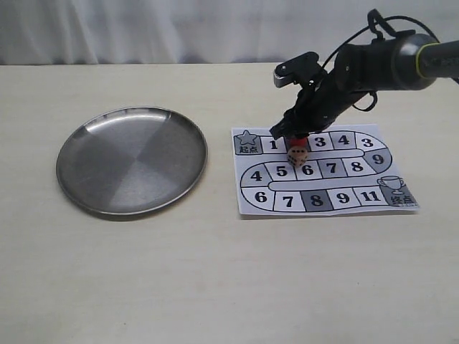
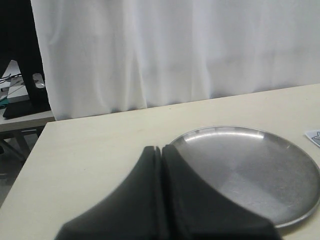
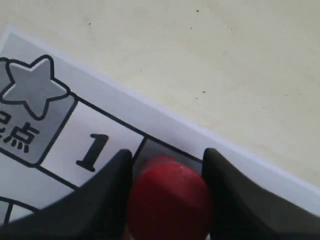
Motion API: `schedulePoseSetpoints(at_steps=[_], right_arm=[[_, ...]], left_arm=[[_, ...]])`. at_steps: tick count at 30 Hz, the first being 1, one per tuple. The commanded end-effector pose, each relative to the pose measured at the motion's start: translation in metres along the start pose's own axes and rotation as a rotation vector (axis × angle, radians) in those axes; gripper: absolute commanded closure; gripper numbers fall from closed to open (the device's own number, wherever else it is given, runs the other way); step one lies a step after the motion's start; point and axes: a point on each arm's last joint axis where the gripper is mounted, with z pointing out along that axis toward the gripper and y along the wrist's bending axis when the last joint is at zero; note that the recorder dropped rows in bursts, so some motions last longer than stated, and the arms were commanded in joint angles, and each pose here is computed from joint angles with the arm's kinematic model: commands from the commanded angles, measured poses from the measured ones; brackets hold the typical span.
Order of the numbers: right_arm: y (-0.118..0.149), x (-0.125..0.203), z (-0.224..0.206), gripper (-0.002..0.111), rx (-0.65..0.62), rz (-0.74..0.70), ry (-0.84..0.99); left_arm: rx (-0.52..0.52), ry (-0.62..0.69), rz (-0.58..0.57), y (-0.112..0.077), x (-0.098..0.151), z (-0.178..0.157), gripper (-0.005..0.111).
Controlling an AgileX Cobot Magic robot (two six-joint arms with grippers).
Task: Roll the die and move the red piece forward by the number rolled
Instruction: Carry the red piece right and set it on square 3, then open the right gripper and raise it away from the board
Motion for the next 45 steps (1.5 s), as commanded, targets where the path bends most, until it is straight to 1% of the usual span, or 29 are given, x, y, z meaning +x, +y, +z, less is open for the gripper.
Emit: schedulePoseSetpoints(at_steps=[1,5,6,9,12,18,30,39,40,42,43,44,45], right_arm=[[-0.017,-0.011,-0.036,0.104,0.034,0.033,-0.050],[-0.037,-0.019,-0.074,0.104,0.077,0.077,-0.127],[-0.039,-0.018,-0.076,0.104,0.076,0.087,-0.121],[-0.042,-0.008,-0.063,0.104,0.071,0.095,-0.076],[-0.039,0.011,-0.025,0.104,0.059,0.101,-0.018],[-0.036,0.035,0.019,0.104,0.040,0.105,0.056],[-0.032,0.043,0.017,0.104,0.002,0.108,0.153],[-0.032,0.040,0.009,0.103,-0.003,0.107,0.161],[-0.032,0.040,0.009,0.102,-0.003,0.107,0.161],[-0.032,0.040,0.009,0.095,-0.003,0.107,0.161],[-0.032,0.039,0.009,0.088,-0.001,0.107,0.156],[-0.032,0.039,0.009,0.074,0.000,0.107,0.154],[-0.032,0.039,0.009,0.066,0.001,0.107,0.151]], left_arm=[[0.003,-0.011,0.001,0.000,0.000,0.000,0.107],[0.003,-0.011,0.001,0.000,0.000,0.000,0.107],[0.003,-0.011,0.001,0.000,0.000,0.000,0.107],[0.003,-0.011,0.001,0.000,0.000,0.000,0.107],[0.003,-0.011,0.001,0.000,0.000,0.000,0.107],[0.003,-0.011,0.001,0.000,0.000,0.000,0.107],[-0.027,-0.007,-0.002,0.001,0.000,0.000,0.107],[-0.027,-0.007,-0.002,0.001,0.000,0.000,0.107],[-0.027,-0.007,-0.002,0.001,0.000,0.000,0.107],[-0.027,-0.007,-0.002,0.001,0.000,0.000,0.107],[-0.027,-0.007,-0.002,0.001,0.000,0.000,0.107],[-0.027,-0.007,-0.002,0.001,0.000,0.000,0.107],[-0.027,-0.007,-0.002,0.001,0.000,0.000,0.107]])
